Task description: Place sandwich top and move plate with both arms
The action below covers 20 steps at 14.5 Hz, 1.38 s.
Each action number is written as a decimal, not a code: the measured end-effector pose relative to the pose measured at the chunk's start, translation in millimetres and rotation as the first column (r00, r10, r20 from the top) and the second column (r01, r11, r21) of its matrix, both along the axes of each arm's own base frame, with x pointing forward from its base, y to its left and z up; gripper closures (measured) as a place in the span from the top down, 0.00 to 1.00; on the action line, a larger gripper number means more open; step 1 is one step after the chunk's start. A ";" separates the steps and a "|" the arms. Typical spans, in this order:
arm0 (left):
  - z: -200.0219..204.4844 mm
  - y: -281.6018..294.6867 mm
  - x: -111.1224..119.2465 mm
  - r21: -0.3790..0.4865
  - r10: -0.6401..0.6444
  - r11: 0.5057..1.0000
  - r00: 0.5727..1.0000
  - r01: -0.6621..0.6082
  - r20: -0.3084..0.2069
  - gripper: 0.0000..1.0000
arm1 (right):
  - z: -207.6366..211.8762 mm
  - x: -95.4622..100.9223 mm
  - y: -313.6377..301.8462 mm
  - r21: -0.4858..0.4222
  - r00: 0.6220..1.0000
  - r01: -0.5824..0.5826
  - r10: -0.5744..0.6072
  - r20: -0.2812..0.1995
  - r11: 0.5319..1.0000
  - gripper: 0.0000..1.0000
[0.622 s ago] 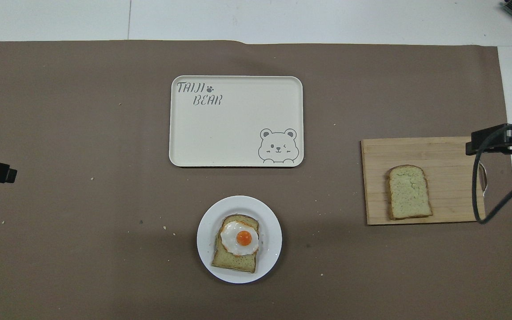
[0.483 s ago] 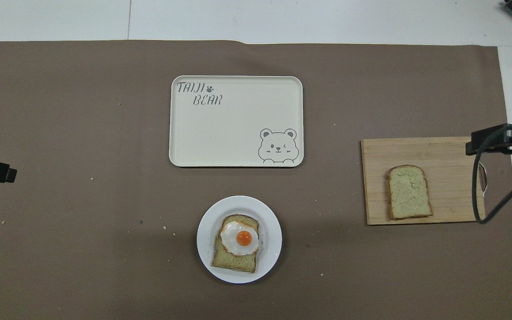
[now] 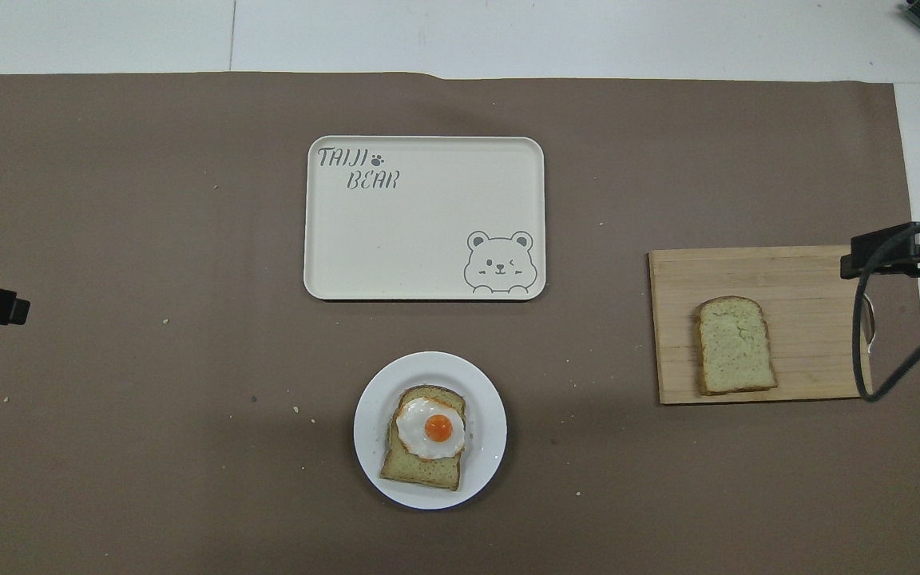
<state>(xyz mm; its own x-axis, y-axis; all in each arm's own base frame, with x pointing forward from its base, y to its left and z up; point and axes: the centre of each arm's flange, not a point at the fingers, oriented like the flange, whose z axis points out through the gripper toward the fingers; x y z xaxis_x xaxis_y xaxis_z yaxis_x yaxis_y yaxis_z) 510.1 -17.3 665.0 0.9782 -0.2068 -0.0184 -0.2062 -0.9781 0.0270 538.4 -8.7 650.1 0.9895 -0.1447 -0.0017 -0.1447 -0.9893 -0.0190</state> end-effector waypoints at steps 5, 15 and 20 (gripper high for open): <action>0.0 0.0 0.0 0.000 0.000 1.000 1.000 0.000 0.000 1.00 | -3.4 2.2 -0.5 0.000 0.999 -0.014 0.014 0.050 1.000 1.00; 0.0 0.0 0.0 0.000 0.000 1.000 1.000 0.000 0.000 1.00 | -4.4 -3.1 -1.9 0.001 0.999 -0.020 0.020 0.051 1.000 1.00; 0.0 0.0 0.0 0.000 0.000 1.000 1.000 0.000 0.000 1.00 | -24.9 -3.2 -16.3 0.002 0.999 -0.027 0.027 0.020 1.000 1.00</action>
<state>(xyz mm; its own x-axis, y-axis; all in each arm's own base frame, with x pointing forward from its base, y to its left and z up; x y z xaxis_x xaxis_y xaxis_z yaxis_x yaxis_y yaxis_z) 510.1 -17.3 665.0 0.9782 -0.2068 -0.0184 -0.2062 -0.9781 0.0270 535.3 -25.0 625.2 0.9928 -0.1183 0.0182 -0.1179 -0.9927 -0.0236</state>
